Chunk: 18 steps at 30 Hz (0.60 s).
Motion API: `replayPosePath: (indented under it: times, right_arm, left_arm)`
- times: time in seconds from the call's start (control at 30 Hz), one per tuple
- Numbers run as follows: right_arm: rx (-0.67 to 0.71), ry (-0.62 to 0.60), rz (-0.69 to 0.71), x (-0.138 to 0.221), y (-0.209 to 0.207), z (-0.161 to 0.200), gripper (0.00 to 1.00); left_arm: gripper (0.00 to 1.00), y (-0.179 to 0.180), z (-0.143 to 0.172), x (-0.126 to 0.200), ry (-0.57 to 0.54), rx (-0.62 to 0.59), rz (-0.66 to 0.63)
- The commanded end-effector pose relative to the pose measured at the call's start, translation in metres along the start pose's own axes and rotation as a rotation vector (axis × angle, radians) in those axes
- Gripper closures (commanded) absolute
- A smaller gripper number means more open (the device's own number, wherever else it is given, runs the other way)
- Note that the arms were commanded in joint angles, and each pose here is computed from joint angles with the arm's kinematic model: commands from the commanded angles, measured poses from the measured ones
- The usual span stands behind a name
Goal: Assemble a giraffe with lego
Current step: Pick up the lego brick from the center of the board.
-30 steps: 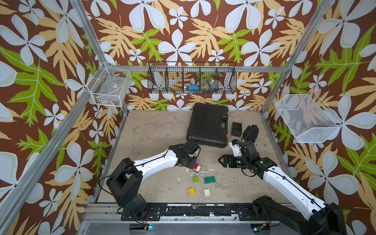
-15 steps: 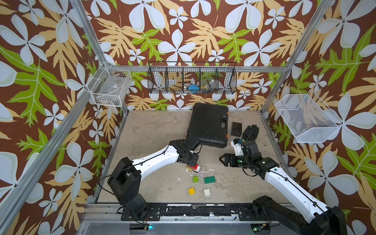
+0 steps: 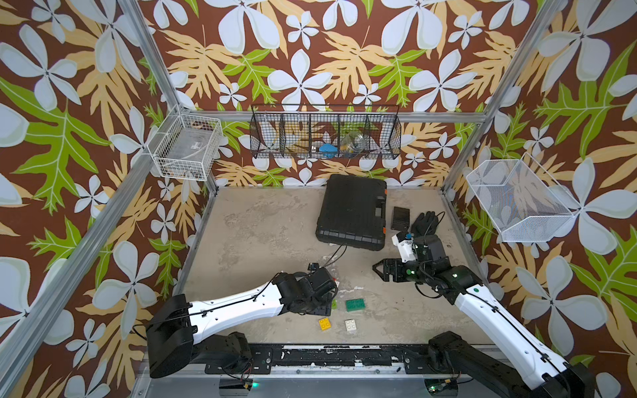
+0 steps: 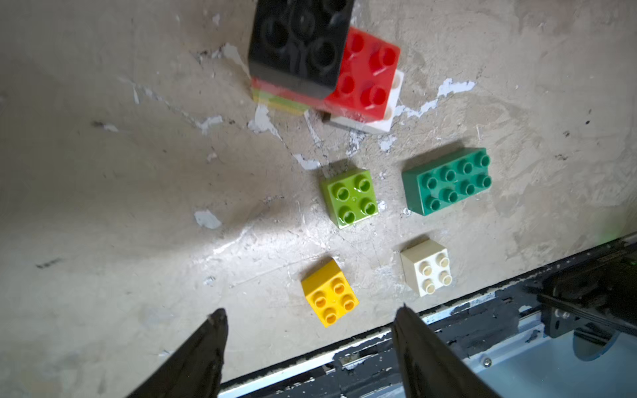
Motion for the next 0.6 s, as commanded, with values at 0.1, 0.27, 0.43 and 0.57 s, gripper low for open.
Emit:
replayPosePath:
  times: [0.1,0.27,0.43,0.57]
  right_arm:
    - [0.038,0.043,-0.037,0.001,0.013,0.013,0.07]
    - [0.036,0.082,-0.058,0.000,0.011,0.031,0.07]
    - [0.045,0.093,-0.045,-0.002,0.007,0.035,0.06]
    - [0.036,0.125,-0.022,-0.008,0.002,0.039,0.06]
  left_arm:
    - [0.23,-0.007,0.021,-0.008,0.019,0.198,-0.014]
    - [0.24,-0.020,0.032,-0.023,0.039,0.197,-0.044]
    - [0.26,-0.024,0.033,-0.039,0.040,0.201,-0.060]
    - [0.27,-0.024,0.031,-0.044,0.042,0.178,-0.076]
Point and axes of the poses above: each gripper's point midway between its finger pads, its own x axis back along the fingers, its own y axis along the line the jaws close on, z = x × y, the point moved 9 cm from there along x, back along the fingers, and after that the axes turned 12 degrees about -x, right-handed, at the moved point
